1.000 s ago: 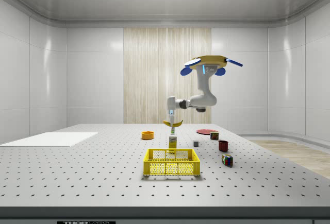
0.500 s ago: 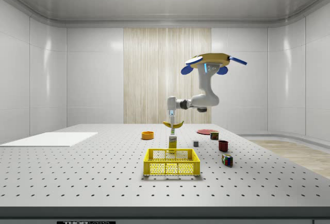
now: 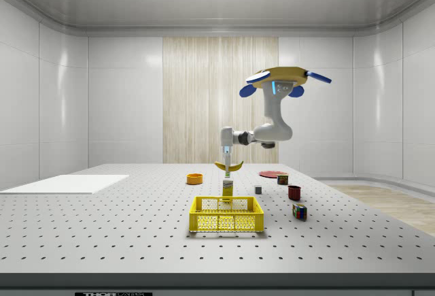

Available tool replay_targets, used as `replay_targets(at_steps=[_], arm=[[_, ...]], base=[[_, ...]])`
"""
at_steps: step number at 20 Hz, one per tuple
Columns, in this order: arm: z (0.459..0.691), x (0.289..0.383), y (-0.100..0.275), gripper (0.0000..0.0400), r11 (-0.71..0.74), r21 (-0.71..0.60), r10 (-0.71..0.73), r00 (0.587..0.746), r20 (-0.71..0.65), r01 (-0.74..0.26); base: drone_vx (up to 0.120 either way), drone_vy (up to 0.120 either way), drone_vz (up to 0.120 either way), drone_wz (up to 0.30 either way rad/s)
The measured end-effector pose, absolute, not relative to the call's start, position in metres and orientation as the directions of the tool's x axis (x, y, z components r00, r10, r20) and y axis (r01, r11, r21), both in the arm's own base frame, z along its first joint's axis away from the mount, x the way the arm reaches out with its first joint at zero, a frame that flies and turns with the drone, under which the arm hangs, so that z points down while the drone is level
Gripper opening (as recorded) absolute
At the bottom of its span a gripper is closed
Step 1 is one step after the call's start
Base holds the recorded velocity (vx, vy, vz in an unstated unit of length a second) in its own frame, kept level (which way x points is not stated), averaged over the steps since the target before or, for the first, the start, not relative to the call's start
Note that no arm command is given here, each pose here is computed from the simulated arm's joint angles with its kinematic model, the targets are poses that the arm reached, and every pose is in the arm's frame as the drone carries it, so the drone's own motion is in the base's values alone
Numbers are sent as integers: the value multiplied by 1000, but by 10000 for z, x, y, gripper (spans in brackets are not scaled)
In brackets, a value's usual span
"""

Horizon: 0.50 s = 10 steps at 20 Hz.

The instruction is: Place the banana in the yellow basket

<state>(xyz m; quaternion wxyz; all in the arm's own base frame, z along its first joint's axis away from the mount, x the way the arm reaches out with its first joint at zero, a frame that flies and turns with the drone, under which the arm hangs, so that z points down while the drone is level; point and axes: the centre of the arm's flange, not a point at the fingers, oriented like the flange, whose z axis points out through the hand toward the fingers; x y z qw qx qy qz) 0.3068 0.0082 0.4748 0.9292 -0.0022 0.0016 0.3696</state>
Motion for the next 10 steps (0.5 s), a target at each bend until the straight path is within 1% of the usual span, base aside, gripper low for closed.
replay_targets(at_steps=[7,10], arm=[[4748,3068,82,194,727,-3,687,727,-5,-687],[4748,3068,82,194,727,-3,687,727,-5,-687]], base=[[0,120,0,0],[0,120,-120,0]])
